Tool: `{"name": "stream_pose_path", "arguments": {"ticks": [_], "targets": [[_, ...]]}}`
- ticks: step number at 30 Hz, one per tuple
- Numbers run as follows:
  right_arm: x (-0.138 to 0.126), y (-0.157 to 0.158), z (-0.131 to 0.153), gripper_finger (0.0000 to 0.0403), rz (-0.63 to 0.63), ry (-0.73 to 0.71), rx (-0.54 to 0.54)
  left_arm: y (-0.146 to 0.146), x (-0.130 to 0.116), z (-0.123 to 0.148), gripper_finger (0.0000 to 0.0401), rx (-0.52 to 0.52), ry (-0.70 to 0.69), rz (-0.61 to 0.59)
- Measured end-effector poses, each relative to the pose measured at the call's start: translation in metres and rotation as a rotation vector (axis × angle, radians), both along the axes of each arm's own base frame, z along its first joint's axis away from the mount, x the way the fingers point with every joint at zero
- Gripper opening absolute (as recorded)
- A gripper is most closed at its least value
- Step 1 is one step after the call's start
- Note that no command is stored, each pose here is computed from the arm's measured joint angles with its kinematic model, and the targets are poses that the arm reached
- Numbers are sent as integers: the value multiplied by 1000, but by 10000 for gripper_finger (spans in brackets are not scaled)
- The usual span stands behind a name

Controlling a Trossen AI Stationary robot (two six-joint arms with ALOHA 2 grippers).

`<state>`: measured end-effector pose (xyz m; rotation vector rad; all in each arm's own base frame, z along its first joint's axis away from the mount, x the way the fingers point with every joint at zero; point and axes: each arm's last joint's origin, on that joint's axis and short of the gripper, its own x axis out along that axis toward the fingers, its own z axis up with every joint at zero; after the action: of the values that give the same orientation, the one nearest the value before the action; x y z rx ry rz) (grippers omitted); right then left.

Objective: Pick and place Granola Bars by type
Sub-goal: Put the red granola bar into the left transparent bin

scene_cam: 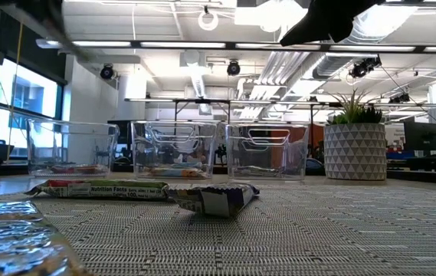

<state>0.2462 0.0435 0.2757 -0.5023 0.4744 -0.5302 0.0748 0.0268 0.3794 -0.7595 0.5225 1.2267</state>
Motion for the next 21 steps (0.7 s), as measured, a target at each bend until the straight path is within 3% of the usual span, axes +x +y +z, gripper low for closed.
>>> {"name": "stream_pose_path", "arguments": {"ticks": [5, 12, 16, 21], "targets": [[0, 0, 0, 197, -1, -2, 2, -1, -9, -57, 42, -30, 65, 47], [0, 0, 0, 197, 1, -1, 4, 2, 17, -123, 52, 10, 18, -28], [1, 1, -1, 196, 55, 5, 30, 4, 25, -148, 88, 36, 62, -5], [2, 3, -1, 195, 125, 11, 63, 6, 28, -159, 135, 65, 78, 79]]}}
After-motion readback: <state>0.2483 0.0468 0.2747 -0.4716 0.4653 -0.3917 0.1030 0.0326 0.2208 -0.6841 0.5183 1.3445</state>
